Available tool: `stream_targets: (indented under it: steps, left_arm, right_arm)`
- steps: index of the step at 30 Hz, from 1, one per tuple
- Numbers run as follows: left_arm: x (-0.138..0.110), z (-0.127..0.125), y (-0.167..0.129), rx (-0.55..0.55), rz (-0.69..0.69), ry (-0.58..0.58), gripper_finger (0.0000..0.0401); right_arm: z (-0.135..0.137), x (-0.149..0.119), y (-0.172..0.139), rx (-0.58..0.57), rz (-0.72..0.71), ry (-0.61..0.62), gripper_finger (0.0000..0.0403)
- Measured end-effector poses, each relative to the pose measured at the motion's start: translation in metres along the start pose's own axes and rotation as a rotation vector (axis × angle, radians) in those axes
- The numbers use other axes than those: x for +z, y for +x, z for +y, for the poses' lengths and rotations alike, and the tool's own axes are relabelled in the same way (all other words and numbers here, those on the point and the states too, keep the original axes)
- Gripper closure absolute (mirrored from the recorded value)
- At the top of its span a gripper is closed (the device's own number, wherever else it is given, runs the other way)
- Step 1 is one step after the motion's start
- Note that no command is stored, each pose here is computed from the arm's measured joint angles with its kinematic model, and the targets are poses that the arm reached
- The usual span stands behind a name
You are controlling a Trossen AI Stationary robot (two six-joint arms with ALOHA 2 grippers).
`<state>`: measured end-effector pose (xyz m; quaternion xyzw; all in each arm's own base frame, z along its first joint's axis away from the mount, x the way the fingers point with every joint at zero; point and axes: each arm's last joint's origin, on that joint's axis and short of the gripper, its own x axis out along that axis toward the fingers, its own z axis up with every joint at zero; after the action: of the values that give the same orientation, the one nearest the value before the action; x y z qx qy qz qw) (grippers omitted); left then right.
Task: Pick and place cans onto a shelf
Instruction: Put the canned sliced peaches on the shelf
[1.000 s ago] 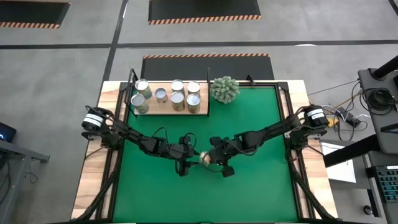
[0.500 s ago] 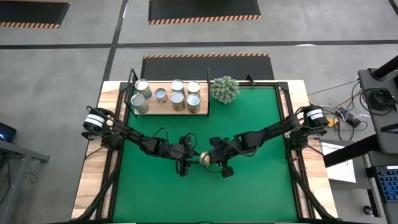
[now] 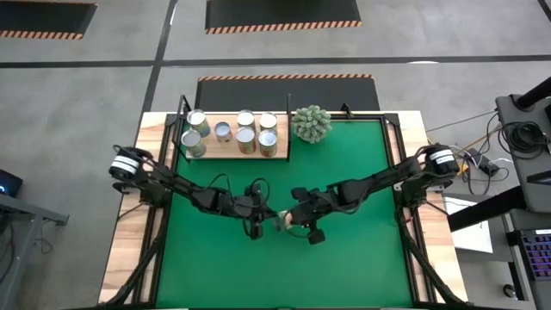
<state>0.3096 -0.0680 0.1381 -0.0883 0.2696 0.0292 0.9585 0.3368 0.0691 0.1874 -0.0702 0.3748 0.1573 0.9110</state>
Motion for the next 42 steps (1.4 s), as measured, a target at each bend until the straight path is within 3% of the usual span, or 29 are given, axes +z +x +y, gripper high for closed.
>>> stream_targets:
  steps: [6, 14, 18, 22, 30, 42]
  left_arm:
    - [0.03, 0.006, -0.026, 0.022, 0.099, -0.15, 0.04]
    - [0.066, 0.008, -0.068, 0.241, 0.558, -0.234, 0.0401]
    - [0.073, 0.006, -0.079, 0.217, 0.683, -0.245, 0.0401]
    - [0.07, 0.005, -0.078, 0.179, 0.712, -0.269, 0.0401]
    - [0.05, 0.012, -0.067, 0.311, 0.721, -0.317, 0.0399]
    - [0.051, 0.013, -0.061, 0.355, 0.664, -0.298, 0.0339]
  right_arm:
    - [0.0, 0.008, -0.035, -0.01, -0.011, 0.015, 0.0394]
    - [-0.001, 0.018, -0.067, -0.054, -0.089, -0.029, 0.0394]
    - [-0.001, 0.02, -0.071, -0.073, -0.103, -0.061, 0.0394]
    - [-0.001, 0.02, -0.069, -0.079, -0.107, -0.079, 0.0394]
    - [-0.001, 0.017, -0.065, -0.078, -0.095, -0.077, 0.0394]
    - [-0.001, 0.012, -0.062, -0.076, -0.101, -0.049, 0.0394]
